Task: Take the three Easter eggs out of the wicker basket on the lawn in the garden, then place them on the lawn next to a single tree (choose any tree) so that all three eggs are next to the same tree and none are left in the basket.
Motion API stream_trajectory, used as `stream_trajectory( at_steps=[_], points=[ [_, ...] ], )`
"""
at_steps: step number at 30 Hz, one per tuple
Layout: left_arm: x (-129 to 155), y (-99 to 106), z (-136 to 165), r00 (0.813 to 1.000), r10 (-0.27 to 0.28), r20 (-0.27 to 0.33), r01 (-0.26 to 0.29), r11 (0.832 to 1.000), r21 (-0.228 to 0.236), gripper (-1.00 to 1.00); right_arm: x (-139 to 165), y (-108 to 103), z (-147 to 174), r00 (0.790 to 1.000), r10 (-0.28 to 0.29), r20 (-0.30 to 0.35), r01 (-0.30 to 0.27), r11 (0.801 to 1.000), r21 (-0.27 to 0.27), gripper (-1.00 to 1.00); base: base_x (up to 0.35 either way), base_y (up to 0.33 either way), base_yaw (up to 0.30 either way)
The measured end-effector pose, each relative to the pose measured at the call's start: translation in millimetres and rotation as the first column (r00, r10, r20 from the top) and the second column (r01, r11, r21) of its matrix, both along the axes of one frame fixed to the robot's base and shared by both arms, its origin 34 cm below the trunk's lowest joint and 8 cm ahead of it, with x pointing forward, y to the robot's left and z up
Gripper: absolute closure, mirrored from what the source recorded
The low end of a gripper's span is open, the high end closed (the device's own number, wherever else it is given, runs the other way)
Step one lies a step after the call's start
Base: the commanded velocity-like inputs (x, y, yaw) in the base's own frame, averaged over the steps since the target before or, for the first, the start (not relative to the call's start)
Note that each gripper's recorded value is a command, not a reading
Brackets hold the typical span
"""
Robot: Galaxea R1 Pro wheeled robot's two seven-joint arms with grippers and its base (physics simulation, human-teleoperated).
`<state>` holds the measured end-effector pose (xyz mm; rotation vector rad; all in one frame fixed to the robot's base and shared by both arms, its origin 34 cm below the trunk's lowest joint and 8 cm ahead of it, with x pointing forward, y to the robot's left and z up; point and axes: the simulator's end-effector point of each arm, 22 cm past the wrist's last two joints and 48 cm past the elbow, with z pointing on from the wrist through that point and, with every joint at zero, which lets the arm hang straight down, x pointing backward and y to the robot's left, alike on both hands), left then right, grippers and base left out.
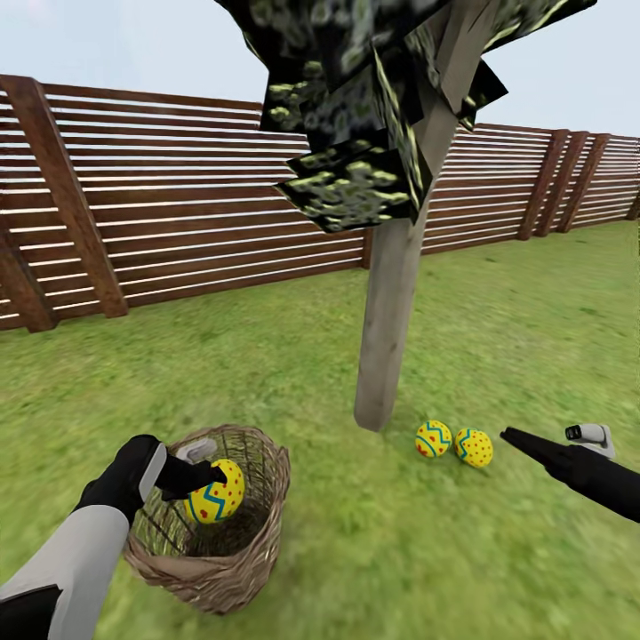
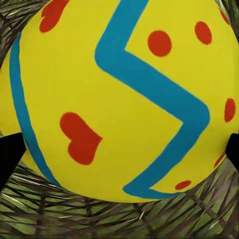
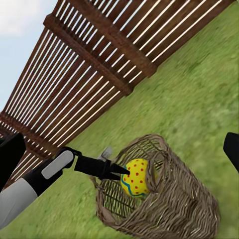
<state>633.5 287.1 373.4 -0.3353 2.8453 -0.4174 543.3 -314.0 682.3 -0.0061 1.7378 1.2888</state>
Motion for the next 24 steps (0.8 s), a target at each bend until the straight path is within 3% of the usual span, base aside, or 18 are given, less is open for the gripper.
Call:
stream_trajectory(
  at_steps=[18, 24],
  points=[
    [8, -7, 42, 0.997, -0.010, 0.073, 0.010, 1.000, -0.002, 1.00, -15, 0, 36, 0.997, 0.000, 0.075, 0.000, 1.000, 0.002, -1.00, -0.041, 0.000, 0.000],
    [10, -6, 57, 0.995, -0.010, 0.097, 0.010, 1.000, -0.001, 1.00, -25, 1, 65, 0.990, 0.016, 0.138, -0.026, 0.997, 0.070, -1.00, 0.000, 0.000, 0.000]
  ],
)
